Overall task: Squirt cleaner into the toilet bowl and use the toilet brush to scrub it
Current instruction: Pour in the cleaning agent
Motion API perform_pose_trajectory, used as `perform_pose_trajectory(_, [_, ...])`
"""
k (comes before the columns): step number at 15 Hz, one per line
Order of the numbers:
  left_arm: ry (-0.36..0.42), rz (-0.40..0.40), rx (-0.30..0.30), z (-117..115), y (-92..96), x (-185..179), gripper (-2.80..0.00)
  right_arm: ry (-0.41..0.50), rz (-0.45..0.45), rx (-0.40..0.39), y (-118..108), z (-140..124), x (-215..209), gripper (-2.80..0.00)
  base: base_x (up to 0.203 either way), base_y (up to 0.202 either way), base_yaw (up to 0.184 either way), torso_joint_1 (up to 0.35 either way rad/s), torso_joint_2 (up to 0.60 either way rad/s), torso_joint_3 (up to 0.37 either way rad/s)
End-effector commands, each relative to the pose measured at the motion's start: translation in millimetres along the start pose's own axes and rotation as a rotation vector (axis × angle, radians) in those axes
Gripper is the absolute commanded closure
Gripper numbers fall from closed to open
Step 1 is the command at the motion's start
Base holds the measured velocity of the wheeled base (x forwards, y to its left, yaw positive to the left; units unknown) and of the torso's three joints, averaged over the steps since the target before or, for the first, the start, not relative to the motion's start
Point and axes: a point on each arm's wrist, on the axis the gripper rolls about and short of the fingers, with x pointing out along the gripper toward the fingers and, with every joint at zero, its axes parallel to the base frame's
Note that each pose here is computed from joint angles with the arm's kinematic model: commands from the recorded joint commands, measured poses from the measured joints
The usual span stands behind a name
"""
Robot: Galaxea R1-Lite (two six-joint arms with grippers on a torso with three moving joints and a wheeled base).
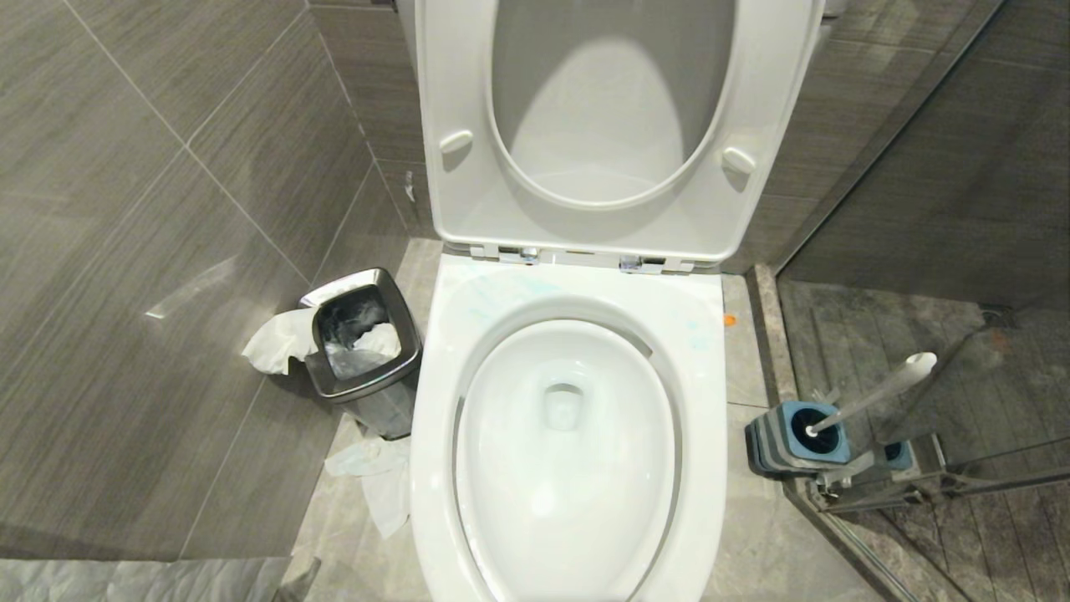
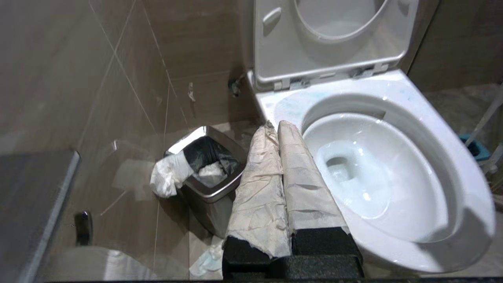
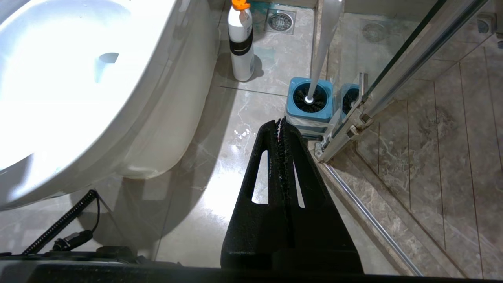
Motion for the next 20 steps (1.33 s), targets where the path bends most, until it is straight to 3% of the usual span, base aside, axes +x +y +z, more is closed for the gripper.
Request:
perform_pose_trajectory(1, [0.050,0.003,-0.001,-39.3,-0.9,9.0,0.00,0.001,0.000,0.000,0.0,0.0,0.1,0.00,0.000,0.000,0.000,0.000,0.00,0.000])
perform_pose_trajectory(4, [0.086,0.005,0.011,-71.8,-3.0,11.6,0.00,0.001,0.000,0.000,0.0,0.0,0.1,0.00,0.000,0.000,0.000,0.000,0.00,0.000])
perform_pose_trajectory(7, [0.132,0.053,0.007,-77.1,-2.5,11.1,0.00,0.001,0.000,0.000,0.0,0.0,0.1,0.00,0.000,0.000,0.000,0.000,0.00,0.000])
perform_pose_trajectory(12, [0.319,0.114,-0.036,-92.9,-3.3,7.0,0.00,0.001,0.000,0.000,0.0,0.0,0.1,0.00,0.000,0.000,0.000,0.000,0.00,0.000])
perform_pose_trajectory(16, [0.412,0.202,-0.162,-95.3,-2.9,3.1,0.00,0.001,0.000,0.000,0.0,0.0,0.1,0.00,0.000,0.000,0.000,0.000,0.00,0.000])
perform_pose_trajectory(18, [0.438,0.269,-0.152,-101.4,-2.1,2.1,0.00,0.001,0.000,0.000,0.0,0.0,0.1,0.00,0.000,0.000,0.000,0.000,0.00,0.000])
perform_pose_trajectory(20, [0.457,0.245,-0.089,-102.2,-2.8,1.9,0.00,0.001,0.001,0.000,0.0,0.0,0.1,0.00,0.000,0.000,0.000,0.000,0.00,0.000])
